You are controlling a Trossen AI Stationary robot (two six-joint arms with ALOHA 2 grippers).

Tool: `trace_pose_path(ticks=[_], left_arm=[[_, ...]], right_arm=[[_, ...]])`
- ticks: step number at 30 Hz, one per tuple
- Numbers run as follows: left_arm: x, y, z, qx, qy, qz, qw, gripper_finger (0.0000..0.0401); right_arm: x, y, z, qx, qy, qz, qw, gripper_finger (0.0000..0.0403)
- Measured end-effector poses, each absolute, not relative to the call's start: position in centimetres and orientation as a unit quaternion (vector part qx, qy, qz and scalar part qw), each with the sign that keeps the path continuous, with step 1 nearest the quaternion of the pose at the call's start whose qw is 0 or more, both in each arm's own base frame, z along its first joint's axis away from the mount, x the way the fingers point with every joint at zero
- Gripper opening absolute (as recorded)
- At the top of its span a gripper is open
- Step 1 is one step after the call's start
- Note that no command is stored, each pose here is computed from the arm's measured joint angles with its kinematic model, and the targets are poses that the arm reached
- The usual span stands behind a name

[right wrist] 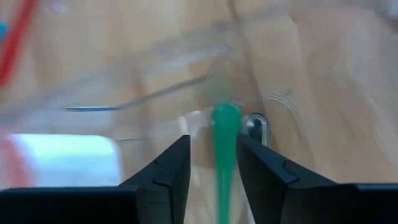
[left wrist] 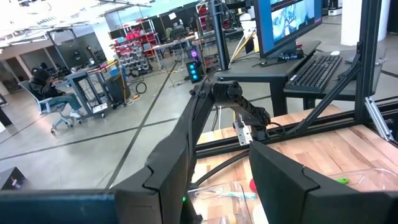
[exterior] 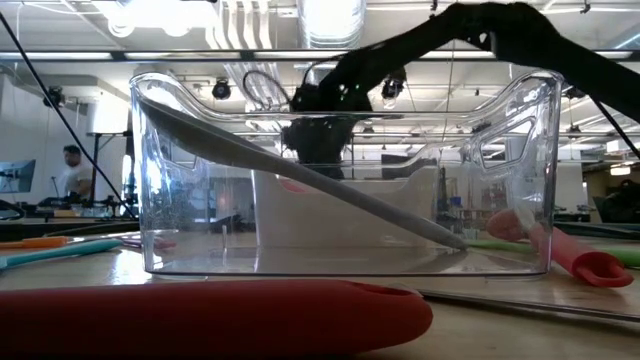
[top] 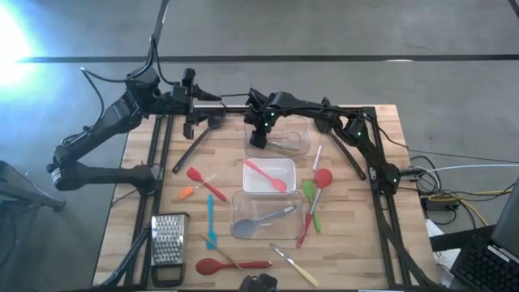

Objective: Pick & Place Kitchen Items
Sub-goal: Put the black slotted spoon into the bottom transparent bin

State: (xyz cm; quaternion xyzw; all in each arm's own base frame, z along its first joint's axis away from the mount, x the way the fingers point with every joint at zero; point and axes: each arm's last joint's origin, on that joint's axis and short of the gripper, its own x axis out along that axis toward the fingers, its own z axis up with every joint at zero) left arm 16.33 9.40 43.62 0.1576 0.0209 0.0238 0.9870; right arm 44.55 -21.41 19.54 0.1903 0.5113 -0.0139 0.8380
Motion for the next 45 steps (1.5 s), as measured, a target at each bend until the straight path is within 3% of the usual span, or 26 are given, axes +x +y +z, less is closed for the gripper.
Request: trace_pose_path(ticks=[5, 13, 23, 31, 45], left_arm=[[16.3, 9.4, 43.6, 0.158, 0.021, 0.024, 0.987, 0.0177], [16.3, 9.4, 43.4, 0.141, 0.032, 0.022, 0.989, 0.0177], [16.3, 9.3, 42.6, 0.112, 0.065, 0.017, 0.991, 0.0177], [16.1, 9.2, 41.7, 0.065, 0.107, 0.013, 0.992, 0.0177], [15.5, 9.4, 40.0, -0.019, 0.198, 0.094, 0.975, 0.0177]], right_arm=[[43.4, -20.5, 24.7, 0.189, 0.48, -0.008, 0.856, 0.0135], [39.8, -17.6, 32.8, 0.165, 0.446, -0.002, 0.88, 0.0115], [33.1, -13.7, 39.1, 0.16, 0.449, 0.004, 0.879, 0.0089], [28.4, -11.4, 40.4, 0.178, 0.444, -0.006, 0.878, 0.007], [21.8, -8.5, 36.8, 0.225, 0.431, -0.052, 0.872, 0.0052]])
